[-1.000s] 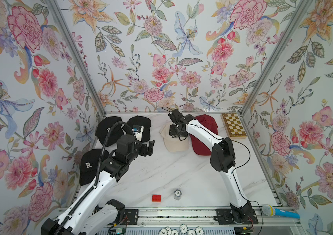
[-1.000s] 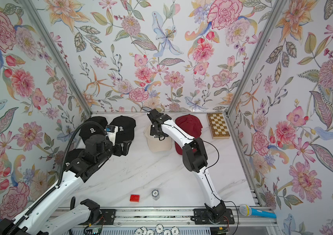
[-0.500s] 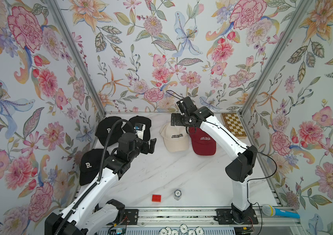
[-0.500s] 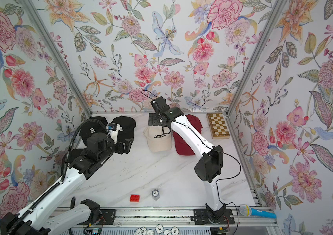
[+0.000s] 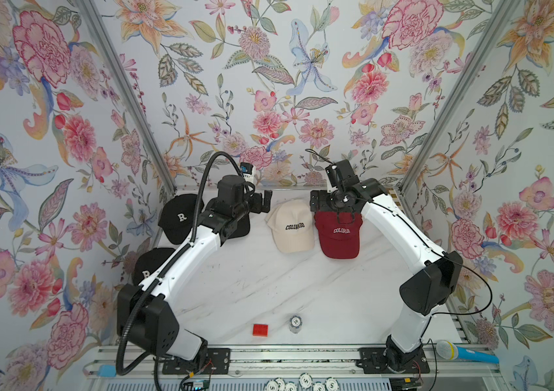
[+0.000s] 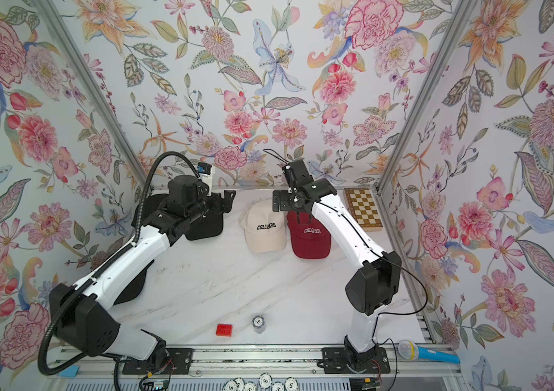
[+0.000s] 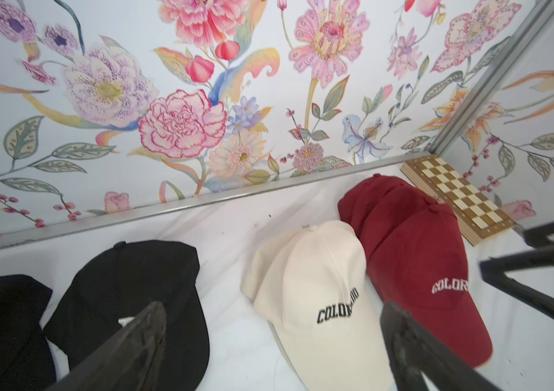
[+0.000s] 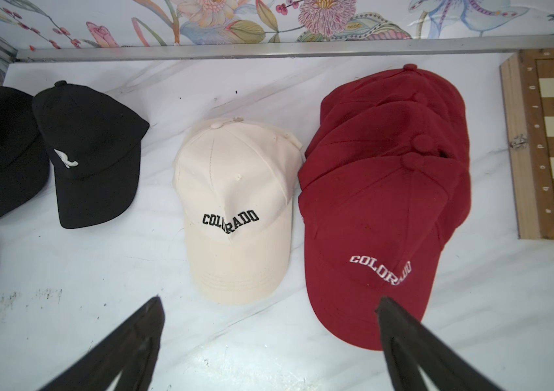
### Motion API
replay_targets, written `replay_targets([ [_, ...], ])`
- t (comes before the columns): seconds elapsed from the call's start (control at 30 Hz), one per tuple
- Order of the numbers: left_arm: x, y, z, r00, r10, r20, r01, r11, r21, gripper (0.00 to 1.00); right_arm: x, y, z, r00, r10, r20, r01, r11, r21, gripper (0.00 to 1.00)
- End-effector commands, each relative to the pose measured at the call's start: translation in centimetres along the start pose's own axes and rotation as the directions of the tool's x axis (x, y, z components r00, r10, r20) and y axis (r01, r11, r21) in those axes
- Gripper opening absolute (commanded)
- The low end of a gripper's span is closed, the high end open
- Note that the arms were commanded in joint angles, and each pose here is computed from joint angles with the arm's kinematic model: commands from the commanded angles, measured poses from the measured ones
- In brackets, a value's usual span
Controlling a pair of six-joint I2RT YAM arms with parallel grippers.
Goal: Stack the baseball caps by color
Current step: Move the baseball cap to the center of the board.
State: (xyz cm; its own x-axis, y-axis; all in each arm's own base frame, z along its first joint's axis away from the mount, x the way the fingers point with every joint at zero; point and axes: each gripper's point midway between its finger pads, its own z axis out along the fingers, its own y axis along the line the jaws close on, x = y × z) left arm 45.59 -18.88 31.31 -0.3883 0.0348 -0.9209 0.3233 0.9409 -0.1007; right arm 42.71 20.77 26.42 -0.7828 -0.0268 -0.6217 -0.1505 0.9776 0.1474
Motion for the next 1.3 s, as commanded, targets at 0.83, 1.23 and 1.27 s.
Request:
replay_targets([
  [0.83,6.4,17.8,12.5,0.954,-0.1,-0.283,0.024,0.965,-0.261,1.0,-2.1,7.6,-0.4,0.998,-0.028,0.062,0.048,0.933,-0.357,0.9],
  [1.23,9.1,19.3,14.1,0.94,-0.165,-0.297,0.098,0.969,-0.227,1.0,-4.3,8.9,0.8,0.998,0.014,0.059,0.011,0.912,-0.409,0.99],
  [1.27,9.5,19.3,14.2,0.938,-0.166,-0.305,0.098,0.969,-0.227,1.0,-4.4,8.7,0.9,0.998,0.021,0.061,0.006,0.915,-0.403,0.99],
])
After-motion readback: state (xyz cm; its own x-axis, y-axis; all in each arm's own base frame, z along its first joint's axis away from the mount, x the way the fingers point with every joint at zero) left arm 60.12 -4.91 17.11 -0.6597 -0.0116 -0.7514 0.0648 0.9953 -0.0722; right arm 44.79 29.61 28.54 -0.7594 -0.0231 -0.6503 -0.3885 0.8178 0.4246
